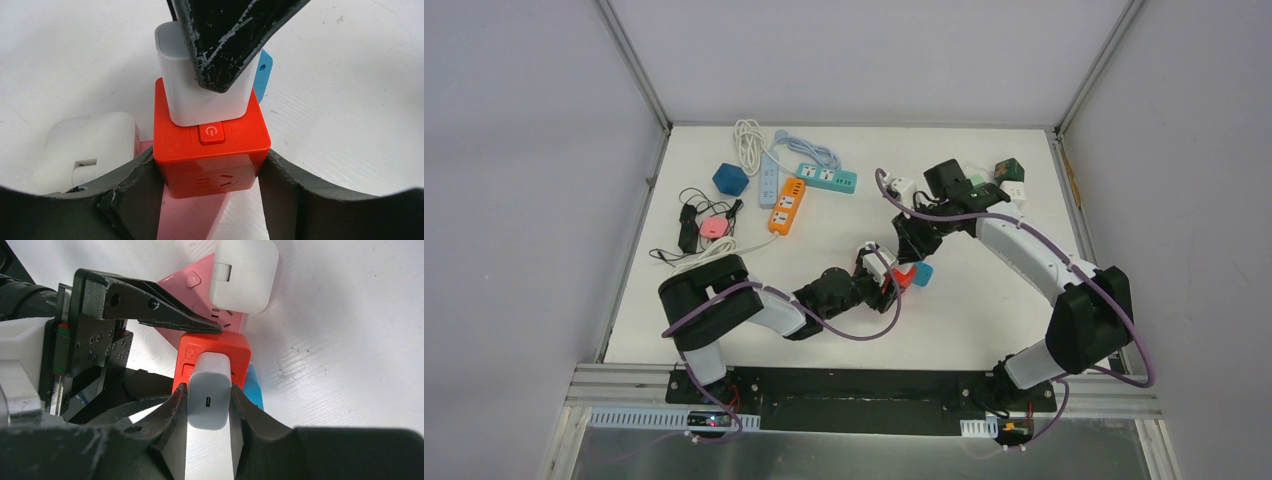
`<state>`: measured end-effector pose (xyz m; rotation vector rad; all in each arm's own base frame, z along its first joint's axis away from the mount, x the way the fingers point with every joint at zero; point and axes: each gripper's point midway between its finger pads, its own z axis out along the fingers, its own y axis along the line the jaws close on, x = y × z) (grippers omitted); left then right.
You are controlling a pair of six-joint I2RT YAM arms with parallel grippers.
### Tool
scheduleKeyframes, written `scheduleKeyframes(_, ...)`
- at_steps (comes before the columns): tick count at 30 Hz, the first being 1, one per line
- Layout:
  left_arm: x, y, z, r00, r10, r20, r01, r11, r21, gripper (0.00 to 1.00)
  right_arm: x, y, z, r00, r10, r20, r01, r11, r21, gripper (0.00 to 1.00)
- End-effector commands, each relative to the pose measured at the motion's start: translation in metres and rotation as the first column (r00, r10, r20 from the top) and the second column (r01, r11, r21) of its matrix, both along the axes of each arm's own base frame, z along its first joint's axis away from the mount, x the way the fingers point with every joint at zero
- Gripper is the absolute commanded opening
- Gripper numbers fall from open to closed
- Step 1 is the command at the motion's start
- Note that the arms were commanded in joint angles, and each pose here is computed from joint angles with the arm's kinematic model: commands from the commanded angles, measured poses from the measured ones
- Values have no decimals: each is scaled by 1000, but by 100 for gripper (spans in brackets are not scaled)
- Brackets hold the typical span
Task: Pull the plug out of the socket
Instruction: Remove the plug from the socket.
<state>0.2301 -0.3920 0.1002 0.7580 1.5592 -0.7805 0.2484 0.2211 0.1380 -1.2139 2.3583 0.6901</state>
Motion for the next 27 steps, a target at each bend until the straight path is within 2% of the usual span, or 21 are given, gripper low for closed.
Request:
scheduleKeyframes(1, -2, 2, -18, 998, -26, -56, 28, 999, 27, 0, -17, 1, 0, 996, 36, -77, -33, 999, 43, 0)
scheduleKeyframes(6, -1, 4, -17, 998, -22, -55, 24, 1000, 21, 0, -36, 19, 4, 989, 120, -83, -113, 990, 86, 0)
scheduleKeyframes(9, -2, 5, -17, 998, -22, -56, 24, 999, 24, 0, -42, 26, 2, 985, 157, -69, -153, 986, 62, 0)
scheduleKeyframes(13, -1, 5, -17, 998, -22, -59, 23, 999, 26, 0, -29, 16, -1, 993, 112, -27, -112, 994, 0, 0)
scheduleKeyframes(18, 0, 3, -20, 998, -21, -65, 23, 999, 34, 0, -10, -6, 8, 1000, 5, -3, -5, 1000, 15, 0)
scheduleKeyframes(21, -2, 1, -21, 997, -36, -67, 38, 999, 32, 0, -10, -8, 9, 1000, -6, -9, 6, 1000, 28, 0)
scheduleKeyframes(27, -2, 1, -21, 997, -42, -71, 44, 999, 29, 0, -38, 20, 12, 992, 114, -52, -109, 990, 94, 0)
